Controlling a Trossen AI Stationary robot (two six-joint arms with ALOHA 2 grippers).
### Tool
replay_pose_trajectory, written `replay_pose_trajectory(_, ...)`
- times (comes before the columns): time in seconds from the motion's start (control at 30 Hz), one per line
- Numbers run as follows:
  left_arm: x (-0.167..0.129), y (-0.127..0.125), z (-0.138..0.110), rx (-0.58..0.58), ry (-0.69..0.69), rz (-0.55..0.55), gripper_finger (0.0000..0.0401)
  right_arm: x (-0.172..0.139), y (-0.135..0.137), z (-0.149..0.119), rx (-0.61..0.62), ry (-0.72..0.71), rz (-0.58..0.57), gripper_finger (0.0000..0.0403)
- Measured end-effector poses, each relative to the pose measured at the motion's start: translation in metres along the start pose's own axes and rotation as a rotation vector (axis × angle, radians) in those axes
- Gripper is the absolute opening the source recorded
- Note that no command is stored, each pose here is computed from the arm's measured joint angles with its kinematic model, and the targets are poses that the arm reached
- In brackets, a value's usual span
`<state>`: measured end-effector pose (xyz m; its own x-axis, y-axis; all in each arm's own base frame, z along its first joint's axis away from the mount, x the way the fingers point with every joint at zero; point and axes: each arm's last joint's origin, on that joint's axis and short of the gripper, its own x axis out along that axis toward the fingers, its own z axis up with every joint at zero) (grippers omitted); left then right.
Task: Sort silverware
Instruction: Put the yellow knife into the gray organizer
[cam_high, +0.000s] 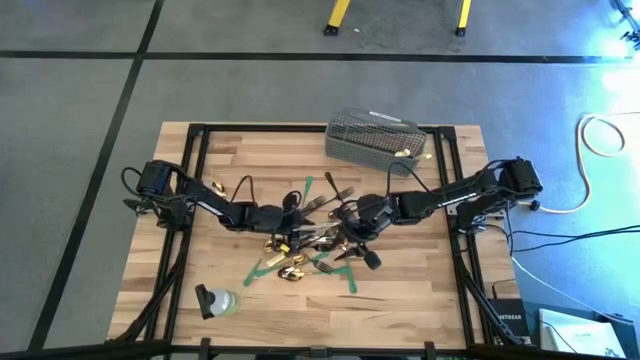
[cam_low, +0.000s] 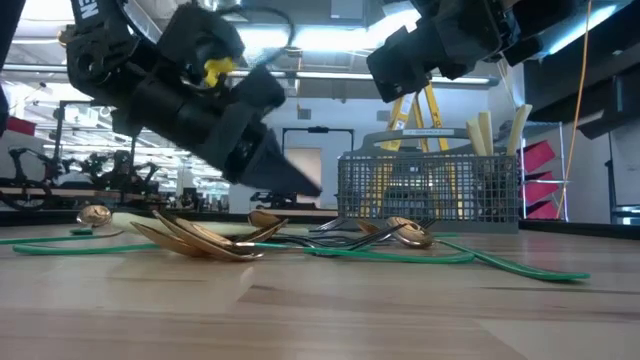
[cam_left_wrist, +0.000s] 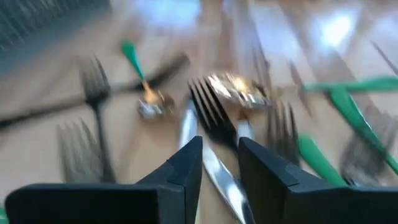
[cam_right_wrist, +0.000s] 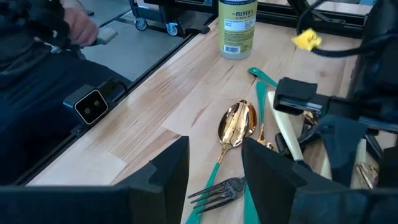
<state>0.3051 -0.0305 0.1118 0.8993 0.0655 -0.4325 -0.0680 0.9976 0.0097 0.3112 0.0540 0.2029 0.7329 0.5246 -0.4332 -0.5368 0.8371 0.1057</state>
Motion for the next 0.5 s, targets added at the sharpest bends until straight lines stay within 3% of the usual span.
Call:
replay_pose_trajectory(0.27, -0.001, -0.005, -0.007, 0.015, 0.069, -0.072, 0.009, 0.0, 0.0, 0.0, -0.001, 0.0, 0.0, 0.0131)
replay_pose_trajectory(0.5, -0.001, 0.001, -0.014, 0.01, 0.146, -0.04, 0.009, 0.0, 0.0, 0.0, 0.0, 0.0, -0.001, 0.0131)
